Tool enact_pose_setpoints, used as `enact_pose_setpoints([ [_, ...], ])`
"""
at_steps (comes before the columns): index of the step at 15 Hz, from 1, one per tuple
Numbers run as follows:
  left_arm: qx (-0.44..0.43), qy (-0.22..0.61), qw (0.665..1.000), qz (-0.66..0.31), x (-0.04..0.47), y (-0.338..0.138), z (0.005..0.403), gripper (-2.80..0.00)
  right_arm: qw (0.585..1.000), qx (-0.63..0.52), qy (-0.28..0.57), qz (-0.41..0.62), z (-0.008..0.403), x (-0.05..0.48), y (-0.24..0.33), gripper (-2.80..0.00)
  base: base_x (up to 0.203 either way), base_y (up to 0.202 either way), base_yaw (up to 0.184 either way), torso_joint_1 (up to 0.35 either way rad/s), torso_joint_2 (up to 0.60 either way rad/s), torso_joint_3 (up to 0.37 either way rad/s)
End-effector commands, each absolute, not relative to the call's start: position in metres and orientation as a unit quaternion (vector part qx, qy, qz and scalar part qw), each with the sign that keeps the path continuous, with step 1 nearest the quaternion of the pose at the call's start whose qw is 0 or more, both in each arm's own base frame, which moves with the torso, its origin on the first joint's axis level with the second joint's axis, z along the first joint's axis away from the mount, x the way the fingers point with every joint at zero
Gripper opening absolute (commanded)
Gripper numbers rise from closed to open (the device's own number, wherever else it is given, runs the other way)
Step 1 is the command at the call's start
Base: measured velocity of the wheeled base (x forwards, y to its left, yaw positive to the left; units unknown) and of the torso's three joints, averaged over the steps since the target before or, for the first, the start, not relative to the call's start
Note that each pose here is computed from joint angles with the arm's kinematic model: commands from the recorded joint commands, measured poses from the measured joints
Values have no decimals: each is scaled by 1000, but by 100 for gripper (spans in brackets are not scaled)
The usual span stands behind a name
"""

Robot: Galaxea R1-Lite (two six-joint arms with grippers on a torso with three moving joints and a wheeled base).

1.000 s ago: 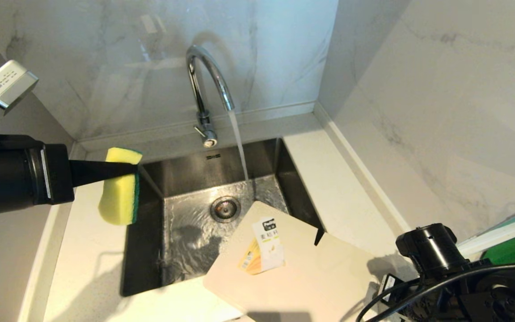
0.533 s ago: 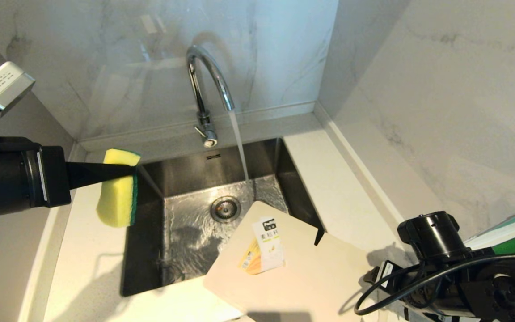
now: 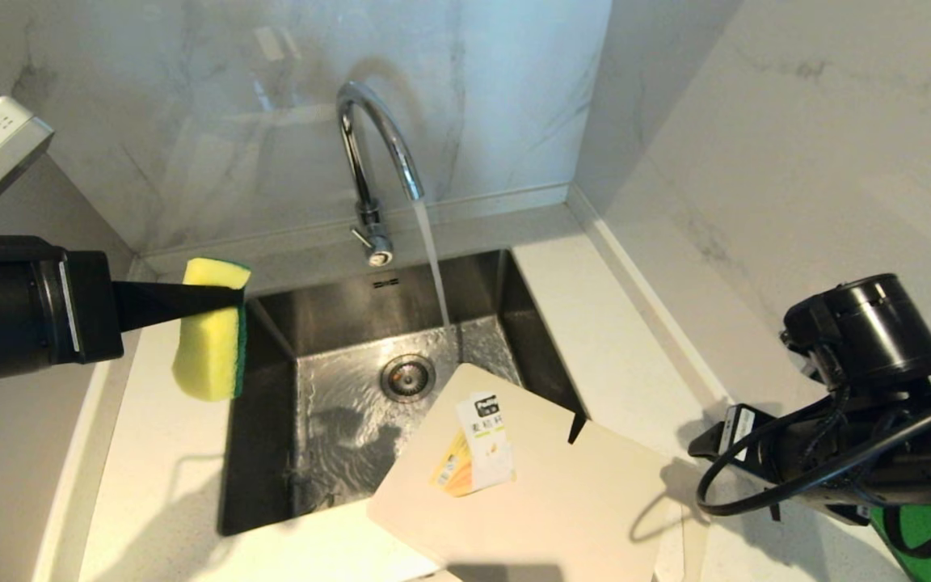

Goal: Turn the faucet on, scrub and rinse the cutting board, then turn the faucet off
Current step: Put down the cleaning cloth

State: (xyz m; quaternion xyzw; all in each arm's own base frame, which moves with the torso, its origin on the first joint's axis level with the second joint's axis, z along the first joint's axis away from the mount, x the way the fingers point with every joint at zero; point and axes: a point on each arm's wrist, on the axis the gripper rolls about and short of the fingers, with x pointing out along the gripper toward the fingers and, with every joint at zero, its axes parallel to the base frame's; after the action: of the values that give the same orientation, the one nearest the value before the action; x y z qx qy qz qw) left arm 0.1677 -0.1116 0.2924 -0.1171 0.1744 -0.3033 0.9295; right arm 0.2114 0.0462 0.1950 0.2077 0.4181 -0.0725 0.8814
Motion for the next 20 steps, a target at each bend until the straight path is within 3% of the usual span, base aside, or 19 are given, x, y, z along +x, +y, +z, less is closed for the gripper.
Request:
enact_pose_setpoints([
  [1,-119,172,930,-304,168,-112,294,-280,898,181,393,-83,228,197,41,-280,0,0,0,0,0,0],
  [9,-121,160,935,-293,172,-113,301,-280,911,137,373,-110,310,119,20,-280,0,0,0,0,0,0],
  [17,-124,149,937,-291,169,-111,306,-280,930,126,315,-141,303,-16,-10,-280,0,0,0,0,0,0],
  [20,-118,147,938,-292,168,-111,307,-280,914,170,307,-203,291,-35,-10,-280,0,0,0,0,0,0],
])
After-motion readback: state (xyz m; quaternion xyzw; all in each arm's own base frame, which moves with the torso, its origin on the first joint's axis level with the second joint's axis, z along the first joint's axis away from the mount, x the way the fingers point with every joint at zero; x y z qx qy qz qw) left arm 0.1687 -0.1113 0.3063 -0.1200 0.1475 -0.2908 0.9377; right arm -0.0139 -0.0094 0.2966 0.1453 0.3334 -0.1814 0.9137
